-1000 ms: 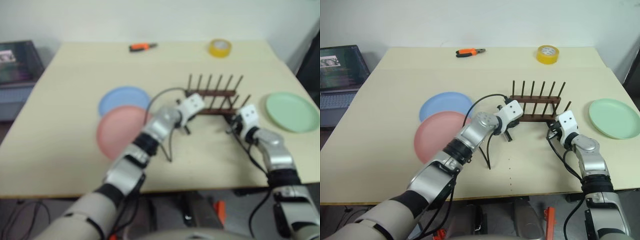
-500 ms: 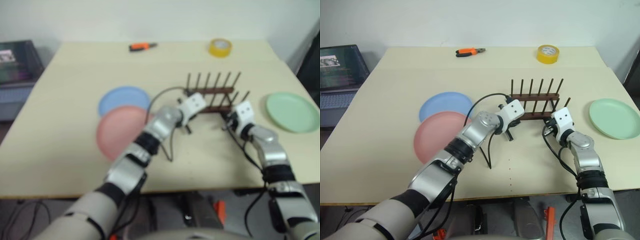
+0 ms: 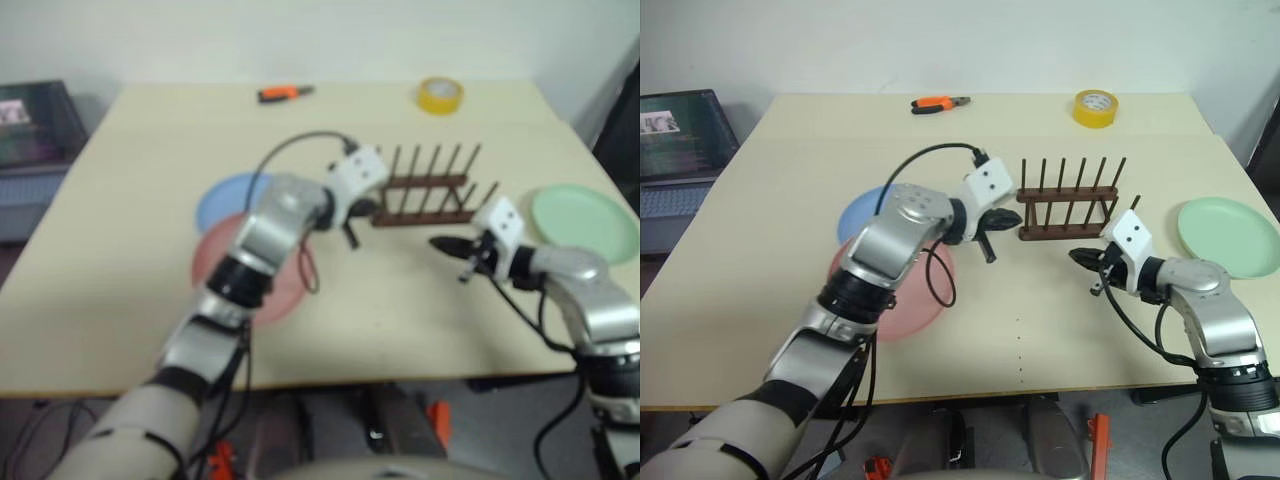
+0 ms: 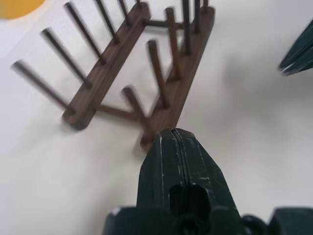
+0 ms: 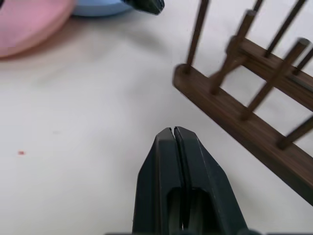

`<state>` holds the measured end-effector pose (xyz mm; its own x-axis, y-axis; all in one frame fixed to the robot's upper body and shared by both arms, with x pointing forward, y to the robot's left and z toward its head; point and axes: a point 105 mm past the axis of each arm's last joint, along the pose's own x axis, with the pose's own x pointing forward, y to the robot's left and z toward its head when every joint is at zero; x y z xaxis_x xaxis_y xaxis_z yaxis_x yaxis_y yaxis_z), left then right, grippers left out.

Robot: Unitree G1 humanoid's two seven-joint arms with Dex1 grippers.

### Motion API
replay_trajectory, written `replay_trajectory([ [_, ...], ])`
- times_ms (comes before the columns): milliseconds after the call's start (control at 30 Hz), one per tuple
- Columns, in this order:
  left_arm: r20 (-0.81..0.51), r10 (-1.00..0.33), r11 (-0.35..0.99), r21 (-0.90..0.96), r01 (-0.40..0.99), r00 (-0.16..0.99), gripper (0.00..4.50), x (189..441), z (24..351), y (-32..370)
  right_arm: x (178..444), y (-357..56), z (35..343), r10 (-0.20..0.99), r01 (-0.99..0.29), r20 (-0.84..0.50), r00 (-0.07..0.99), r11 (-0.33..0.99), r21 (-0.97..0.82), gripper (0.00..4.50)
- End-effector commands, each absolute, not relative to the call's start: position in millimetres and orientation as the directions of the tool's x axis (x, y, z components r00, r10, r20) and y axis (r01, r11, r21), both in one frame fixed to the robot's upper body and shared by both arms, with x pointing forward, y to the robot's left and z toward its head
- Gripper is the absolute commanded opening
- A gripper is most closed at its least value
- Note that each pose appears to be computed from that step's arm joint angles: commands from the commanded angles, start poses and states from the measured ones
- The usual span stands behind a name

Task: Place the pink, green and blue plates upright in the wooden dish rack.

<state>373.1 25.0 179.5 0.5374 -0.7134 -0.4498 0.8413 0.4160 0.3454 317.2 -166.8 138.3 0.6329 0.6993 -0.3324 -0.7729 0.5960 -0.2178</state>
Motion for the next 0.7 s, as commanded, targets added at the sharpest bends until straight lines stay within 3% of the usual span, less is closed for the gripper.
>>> replay_trajectory([
  [33, -0.37, -0.75, 0.446, 0.329, 0.832, 0.548, 0.36, 365.2, 211.6, 37.6, 314.9, -157.9, 152.3, 0.73, -0.794, -0.313, 0.607, 0.563, -0.229, 0.17],
  [100, -0.358, -0.746, 0.467, 0.319, 0.825, 0.561, 0.88, 364.3, 219.5, 47.8, 315.3, -154.8, 153.9, 0.742, -0.805, -0.311, 0.593, 0.552, -0.217, 0.59],
  [233, -0.357, -0.669, 0.553, 0.348, 0.757, 0.652, 2.32, 363.9, 232.7, 94.3, 318.6, -147.2, 168.2, 0.769, -0.82, -0.288, 0.571, 0.519, -0.24, 1.98],
  [367, -0.323, -0.664, 0.595, 0.319, 0.738, 0.674, 3.74, 348.7, 254.3, 117.4, 317.6, -141.1, 180.4, 0.797, -0.838, -0.269, 0.541, 0.484, -0.25, 3.38],
  [433, -0.348, -0.595, 0.64, 0.34, 0.689, 0.724, 4.45, 338.0, 259.4, 153.2, 318.1, -132.8, 196.3, 0.817, -0.841, -0.236, 0.526, 0.456, -0.293, 4.1],
  [500, -0.376, -0.545, 0.664, 0.352, 0.66, 0.749, 4.5, 329.1, 257.4, 177.8, 320.3, -126.5, 208.3, 0.826, -0.83, -0.206, 0.525, 0.443, -0.339, 4.48],
  [700, -0.466, -0.408, 0.762, 0.301, 0.574, 0.786, 4.5, 318.6, 222.1, 233.1, 317.5, -106.0, 218.4, 0.871, -0.858, -0.18, 0.457, 0.378, -0.346, 4.48],
])
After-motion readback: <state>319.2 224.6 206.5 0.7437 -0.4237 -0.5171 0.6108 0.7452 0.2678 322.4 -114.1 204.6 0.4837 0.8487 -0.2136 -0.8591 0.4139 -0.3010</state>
